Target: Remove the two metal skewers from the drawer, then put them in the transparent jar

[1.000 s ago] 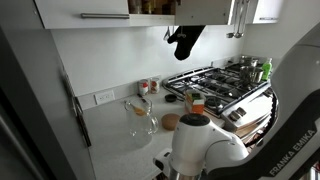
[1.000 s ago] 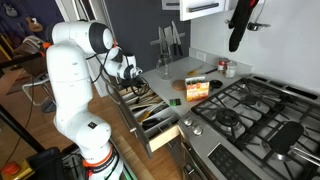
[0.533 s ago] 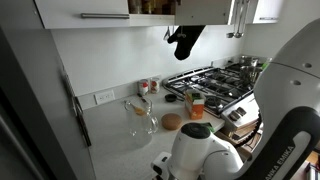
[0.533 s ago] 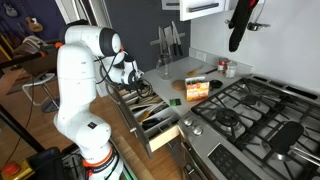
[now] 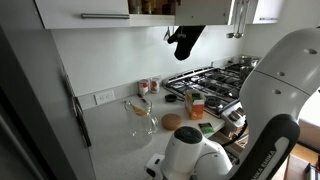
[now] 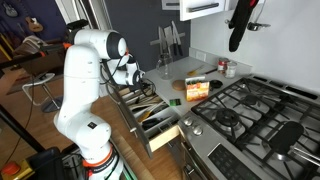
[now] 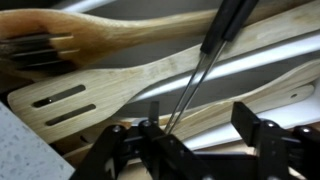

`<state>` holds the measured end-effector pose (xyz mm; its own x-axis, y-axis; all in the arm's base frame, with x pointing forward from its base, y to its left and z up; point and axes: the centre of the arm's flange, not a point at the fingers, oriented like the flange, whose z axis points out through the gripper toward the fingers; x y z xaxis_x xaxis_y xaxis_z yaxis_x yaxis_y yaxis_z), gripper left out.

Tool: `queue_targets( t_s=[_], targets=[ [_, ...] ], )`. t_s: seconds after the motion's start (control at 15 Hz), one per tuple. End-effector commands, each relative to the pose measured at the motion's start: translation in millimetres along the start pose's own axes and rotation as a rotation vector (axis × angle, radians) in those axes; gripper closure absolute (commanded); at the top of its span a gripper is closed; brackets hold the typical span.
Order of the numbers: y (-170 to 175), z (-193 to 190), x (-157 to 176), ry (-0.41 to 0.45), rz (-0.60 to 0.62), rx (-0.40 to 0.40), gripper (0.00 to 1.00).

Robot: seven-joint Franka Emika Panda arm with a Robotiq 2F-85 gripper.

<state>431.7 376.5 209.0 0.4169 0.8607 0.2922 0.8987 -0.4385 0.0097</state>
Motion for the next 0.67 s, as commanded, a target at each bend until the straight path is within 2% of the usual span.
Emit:
queue_targets(
  t_s=[0.0, 0.07, 0.2, 0.27, 0.33, 0.53, 0.6],
  targets=[
    [2.9, 15.8, 7.3, 0.012, -0.022, -0.008, 0.56],
    [3.5, 17.3, 7.6, 0.012, -0.024, -0.009, 0.63],
    [4.4, 20.2, 6.3, 0.007, -0.026, -0.009, 0.3],
    [5.1, 21.5, 5.6, 0.007, -0.024, -0.007, 0.26],
    [5.7, 23.1, 4.2, 0.004, -0.025, -0.004, 0.53],
    [6.4, 26.3, 2.6, 0.0, -0.027, -0.001, 0.73],
    [6.5, 26.9, 2.0, -0.002, -0.027, -0.001, 0.84]
  ],
)
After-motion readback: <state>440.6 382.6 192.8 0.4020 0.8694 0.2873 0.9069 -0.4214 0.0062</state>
